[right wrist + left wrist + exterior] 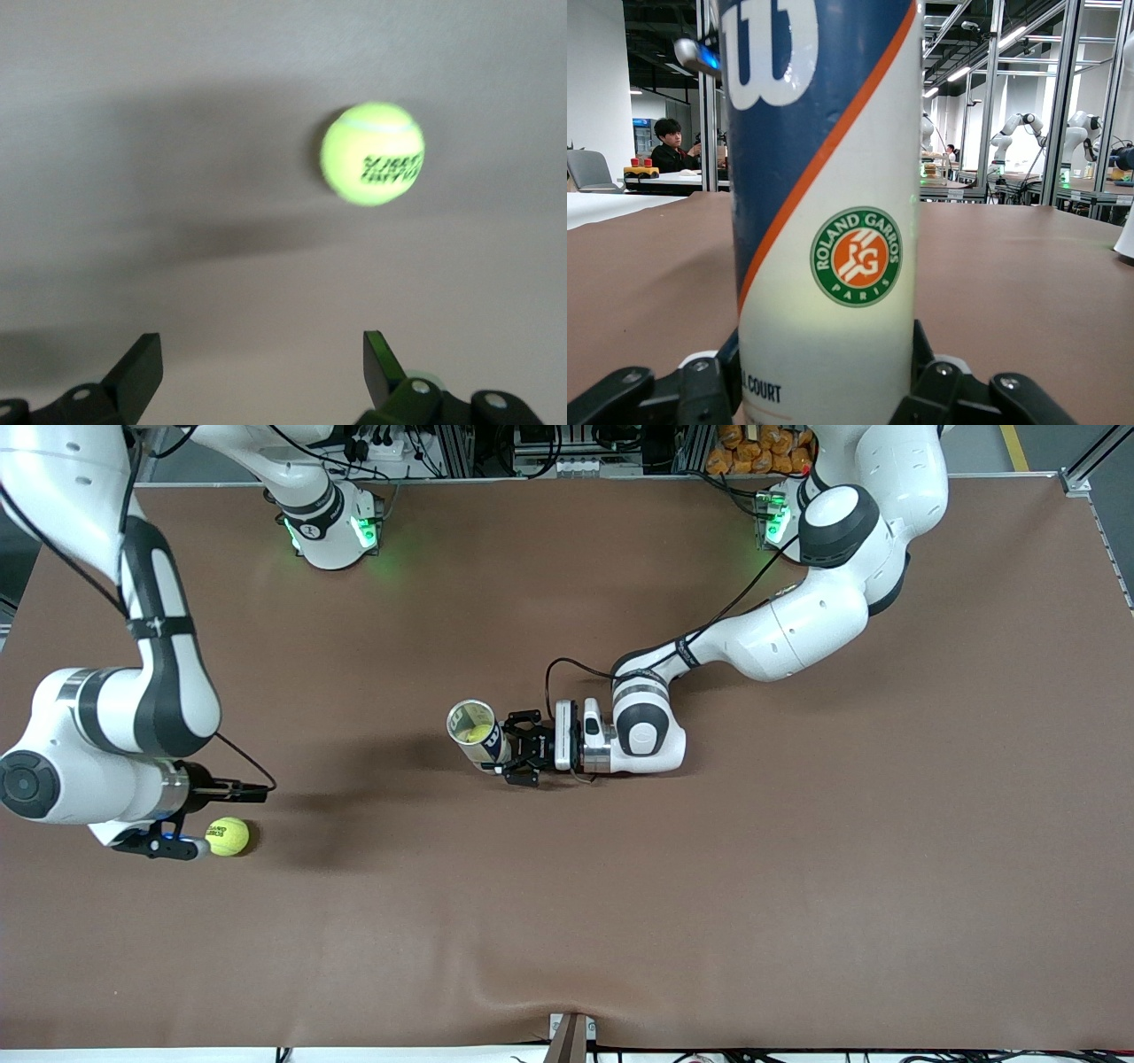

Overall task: Insert tennis ball vertically with right arm
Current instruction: 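Move the right gripper back to the second tennis ball, then grasp the second tennis ball with the right gripper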

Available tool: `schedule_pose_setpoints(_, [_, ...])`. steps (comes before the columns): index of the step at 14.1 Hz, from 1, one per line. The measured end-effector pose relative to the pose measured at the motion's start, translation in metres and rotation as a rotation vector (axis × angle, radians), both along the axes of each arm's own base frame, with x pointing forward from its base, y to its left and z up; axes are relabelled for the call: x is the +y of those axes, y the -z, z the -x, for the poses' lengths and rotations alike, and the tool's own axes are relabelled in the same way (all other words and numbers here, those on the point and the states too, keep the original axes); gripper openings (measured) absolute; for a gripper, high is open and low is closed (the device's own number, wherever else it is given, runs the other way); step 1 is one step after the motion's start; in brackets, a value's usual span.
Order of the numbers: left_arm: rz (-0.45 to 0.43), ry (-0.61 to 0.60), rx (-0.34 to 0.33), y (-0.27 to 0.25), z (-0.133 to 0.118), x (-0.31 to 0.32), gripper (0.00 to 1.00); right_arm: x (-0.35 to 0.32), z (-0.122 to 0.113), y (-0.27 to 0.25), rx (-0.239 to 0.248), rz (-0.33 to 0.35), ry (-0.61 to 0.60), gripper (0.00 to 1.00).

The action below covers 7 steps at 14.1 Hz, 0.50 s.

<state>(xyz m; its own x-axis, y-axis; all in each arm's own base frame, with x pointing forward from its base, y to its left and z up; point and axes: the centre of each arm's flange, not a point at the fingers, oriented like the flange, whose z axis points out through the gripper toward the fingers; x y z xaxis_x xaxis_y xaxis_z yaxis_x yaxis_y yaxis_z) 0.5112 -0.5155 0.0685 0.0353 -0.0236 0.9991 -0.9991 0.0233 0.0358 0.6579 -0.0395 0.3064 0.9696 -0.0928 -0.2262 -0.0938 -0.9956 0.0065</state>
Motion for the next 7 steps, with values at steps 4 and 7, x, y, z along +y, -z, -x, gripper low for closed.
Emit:
schedule_pose_setpoints(4, [0.0,0.0,-0.001,0.0,0.0,0.0,0.7,-0.05,-0.01,0.053,-0.071,0.013,-0.063,1.0])
schedule_pose_setpoints(7, [-0.001,0.0,-0.002,0.0,0.0,0.0,0.7,-0.067,-0.014,0.081,-0.087,0.02,-0.058,1.0])
